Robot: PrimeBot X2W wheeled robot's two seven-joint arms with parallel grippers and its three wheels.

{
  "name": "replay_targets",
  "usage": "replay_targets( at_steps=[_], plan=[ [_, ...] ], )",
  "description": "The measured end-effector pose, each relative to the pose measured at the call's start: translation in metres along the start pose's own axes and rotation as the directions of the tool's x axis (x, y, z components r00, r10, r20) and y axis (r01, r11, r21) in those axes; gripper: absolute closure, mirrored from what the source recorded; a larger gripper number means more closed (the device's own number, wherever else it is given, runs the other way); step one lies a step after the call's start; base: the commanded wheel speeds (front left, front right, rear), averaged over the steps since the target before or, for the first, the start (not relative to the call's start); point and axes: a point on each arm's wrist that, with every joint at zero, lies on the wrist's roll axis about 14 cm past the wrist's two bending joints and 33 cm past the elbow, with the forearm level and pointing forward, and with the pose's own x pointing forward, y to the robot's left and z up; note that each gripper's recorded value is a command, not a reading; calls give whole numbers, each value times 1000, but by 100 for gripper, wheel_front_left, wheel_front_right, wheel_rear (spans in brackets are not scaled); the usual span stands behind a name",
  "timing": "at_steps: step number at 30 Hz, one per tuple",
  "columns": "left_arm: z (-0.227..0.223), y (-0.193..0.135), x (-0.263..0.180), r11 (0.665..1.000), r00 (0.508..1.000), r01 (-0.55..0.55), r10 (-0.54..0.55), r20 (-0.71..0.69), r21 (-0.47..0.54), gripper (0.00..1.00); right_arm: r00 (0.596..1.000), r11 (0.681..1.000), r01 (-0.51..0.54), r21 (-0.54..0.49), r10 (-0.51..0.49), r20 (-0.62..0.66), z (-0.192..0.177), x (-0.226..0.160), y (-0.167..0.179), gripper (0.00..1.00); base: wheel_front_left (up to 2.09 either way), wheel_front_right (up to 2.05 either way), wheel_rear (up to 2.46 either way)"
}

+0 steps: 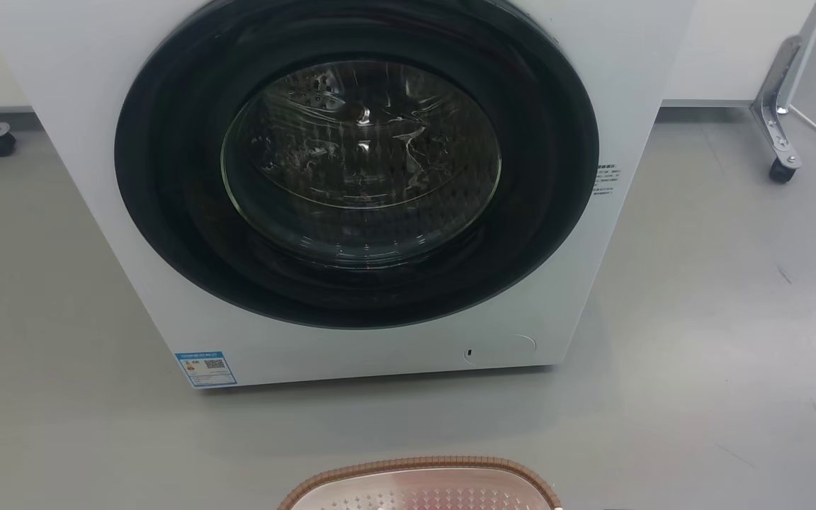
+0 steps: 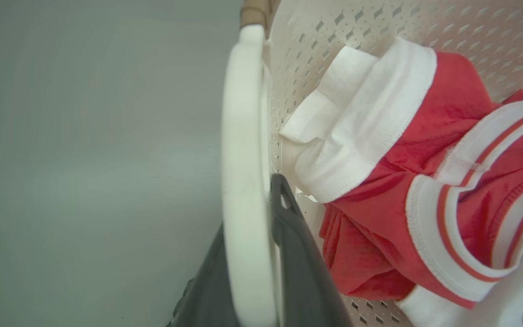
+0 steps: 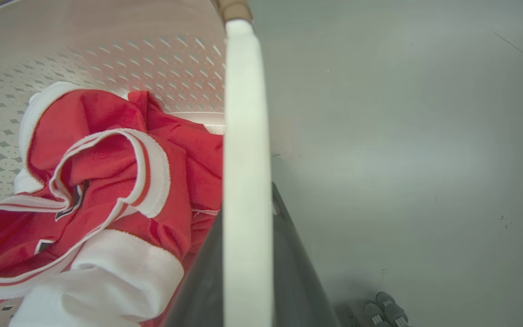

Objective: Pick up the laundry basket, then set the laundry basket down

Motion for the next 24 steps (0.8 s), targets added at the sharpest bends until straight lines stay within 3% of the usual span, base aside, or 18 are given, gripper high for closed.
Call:
replay_targets(
  at_steps=[24],
  plan=[
    [-3,0,1,1000,1000,-2,2,-11,11,100,1000,1000,-5,16,5,0,0,1,1,100,0,0,0]
  ],
)
